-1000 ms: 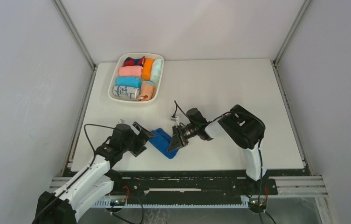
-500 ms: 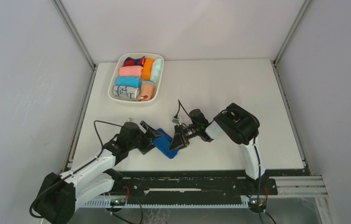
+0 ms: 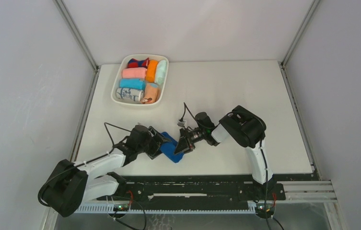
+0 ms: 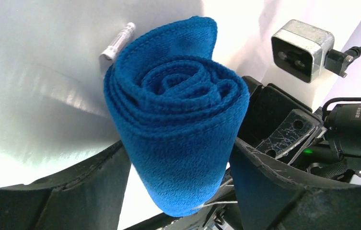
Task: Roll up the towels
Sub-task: Pick up the towel at the center of the board.
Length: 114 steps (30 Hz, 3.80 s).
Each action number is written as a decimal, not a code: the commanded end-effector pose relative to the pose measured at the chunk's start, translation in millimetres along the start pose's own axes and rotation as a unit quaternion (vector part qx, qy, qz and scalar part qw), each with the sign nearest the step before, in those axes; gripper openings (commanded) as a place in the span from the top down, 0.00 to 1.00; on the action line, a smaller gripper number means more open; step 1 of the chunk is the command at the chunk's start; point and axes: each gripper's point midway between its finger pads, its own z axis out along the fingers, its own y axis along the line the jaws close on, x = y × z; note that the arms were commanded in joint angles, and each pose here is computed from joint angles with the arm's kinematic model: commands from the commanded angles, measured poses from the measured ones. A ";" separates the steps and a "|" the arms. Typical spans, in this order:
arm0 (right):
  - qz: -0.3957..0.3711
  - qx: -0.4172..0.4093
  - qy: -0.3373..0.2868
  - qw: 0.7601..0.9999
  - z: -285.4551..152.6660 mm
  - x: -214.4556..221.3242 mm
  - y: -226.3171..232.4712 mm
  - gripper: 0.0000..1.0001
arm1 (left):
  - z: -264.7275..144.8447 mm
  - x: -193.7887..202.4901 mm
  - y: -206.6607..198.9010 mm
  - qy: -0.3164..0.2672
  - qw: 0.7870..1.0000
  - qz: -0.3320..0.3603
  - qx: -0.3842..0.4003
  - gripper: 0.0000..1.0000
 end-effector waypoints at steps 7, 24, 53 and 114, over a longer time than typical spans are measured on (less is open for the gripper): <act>0.110 0.080 -0.008 0.991 0.4 26.7 -61.2 0.61 | 19.1 7.1 15.2 0.000 1.000 -0.003 -0.025 0.33; -0.156 0.248 -0.096 0.951 -46.0 -6.6 12.8 0.48 | 7.8 -4.5 20.5 -0.023 0.996 0.023 -0.083 0.62; -0.529 0.552 -0.049 0.643 12.9 -0.2 29.6 0.30 | 9.7 1.1 21.5 0.001 0.994 0.034 -0.108 0.58; -0.311 0.341 0.004 0.887 15.6 9.6 11.6 0.56 | 10.2 1.2 39.9 -0.007 0.997 -0.001 -0.071 0.62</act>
